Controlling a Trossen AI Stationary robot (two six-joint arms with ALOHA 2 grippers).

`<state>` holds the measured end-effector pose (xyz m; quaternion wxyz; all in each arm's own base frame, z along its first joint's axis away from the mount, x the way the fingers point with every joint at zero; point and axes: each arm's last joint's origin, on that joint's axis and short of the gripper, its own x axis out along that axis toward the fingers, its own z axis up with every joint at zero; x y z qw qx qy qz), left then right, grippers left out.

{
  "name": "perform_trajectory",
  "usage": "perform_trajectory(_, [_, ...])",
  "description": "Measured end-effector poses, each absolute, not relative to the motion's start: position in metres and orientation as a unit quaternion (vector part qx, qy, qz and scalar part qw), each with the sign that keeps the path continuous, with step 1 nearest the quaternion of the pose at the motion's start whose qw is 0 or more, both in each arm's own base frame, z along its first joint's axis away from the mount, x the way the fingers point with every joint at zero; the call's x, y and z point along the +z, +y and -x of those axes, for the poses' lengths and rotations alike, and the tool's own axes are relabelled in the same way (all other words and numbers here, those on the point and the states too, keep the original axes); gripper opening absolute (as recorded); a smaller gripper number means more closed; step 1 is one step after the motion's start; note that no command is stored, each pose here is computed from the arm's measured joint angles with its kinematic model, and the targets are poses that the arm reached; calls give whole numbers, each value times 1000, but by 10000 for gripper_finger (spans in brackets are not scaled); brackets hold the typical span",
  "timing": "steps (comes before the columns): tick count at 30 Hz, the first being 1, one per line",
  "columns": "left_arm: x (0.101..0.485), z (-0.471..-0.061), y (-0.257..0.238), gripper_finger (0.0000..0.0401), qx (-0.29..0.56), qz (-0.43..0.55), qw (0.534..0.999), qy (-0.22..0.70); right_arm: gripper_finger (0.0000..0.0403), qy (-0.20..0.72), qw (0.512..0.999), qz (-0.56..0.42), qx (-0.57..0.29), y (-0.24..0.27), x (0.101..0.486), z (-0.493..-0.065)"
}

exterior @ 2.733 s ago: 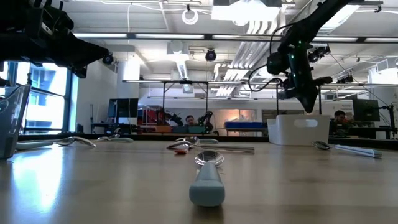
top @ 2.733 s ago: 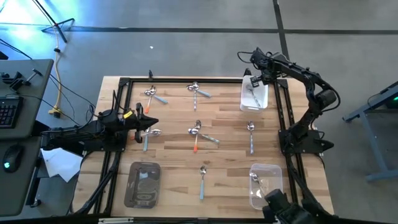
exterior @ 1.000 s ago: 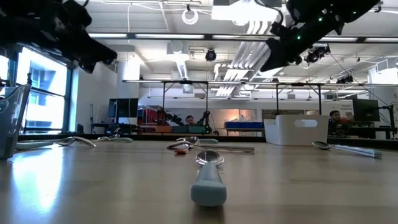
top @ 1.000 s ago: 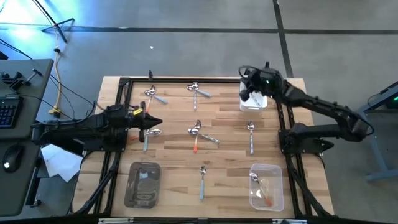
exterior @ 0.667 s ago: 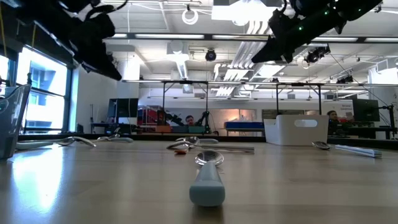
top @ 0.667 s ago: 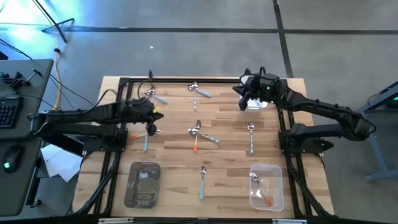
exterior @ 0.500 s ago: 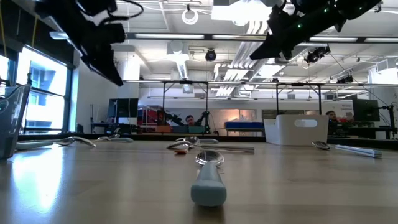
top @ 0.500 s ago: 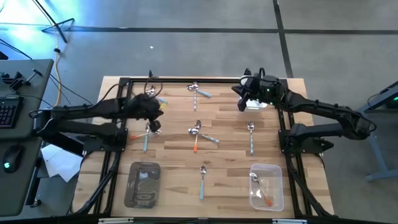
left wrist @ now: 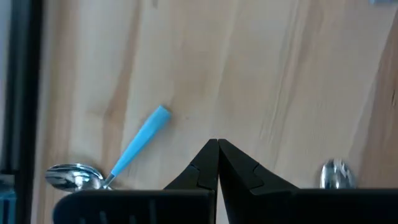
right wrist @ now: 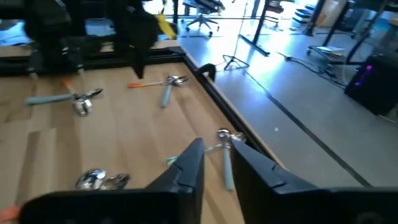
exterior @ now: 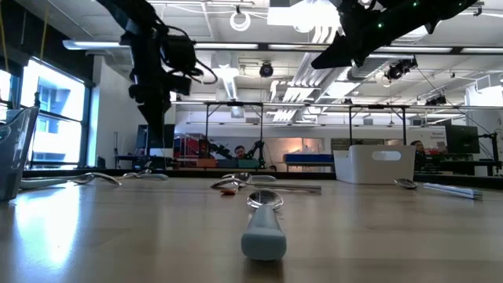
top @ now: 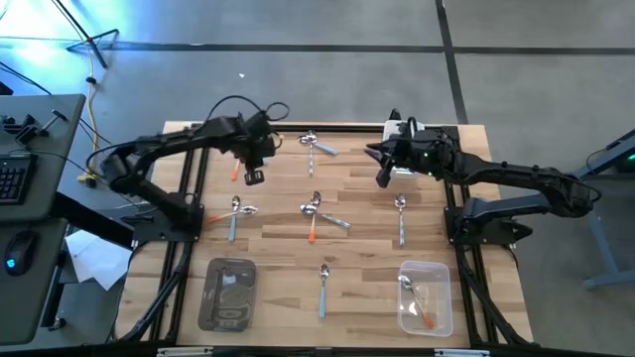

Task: Sort silverware by color (type)
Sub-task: Put the light blue spoon into the black bin

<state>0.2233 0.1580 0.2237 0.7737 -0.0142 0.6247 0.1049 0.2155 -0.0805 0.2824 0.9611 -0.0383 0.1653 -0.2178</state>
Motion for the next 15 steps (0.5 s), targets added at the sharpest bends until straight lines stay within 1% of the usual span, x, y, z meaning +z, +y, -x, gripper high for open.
perform_trajectory(3, [214, -231, 161, 4, 76, 6, 757, 649, 93, 169, 964, 42, -203, -74, 282, -218])
perform_trajectory(6, [202, -239, 162, 23, 49, -23, 741, 669, 110, 170, 965, 60, -189, -69, 282, -219])
perform_trajectory(12, [184, -249, 165, 95, 45, -108, 698, 707, 119, 169, 968, 68, -175, -63, 282, -221])
perform_trajectory(15, [178, -250, 167, 134, 35, -130, 684, 717, 119, 167, 968, 70, -173, -62, 283, -222])
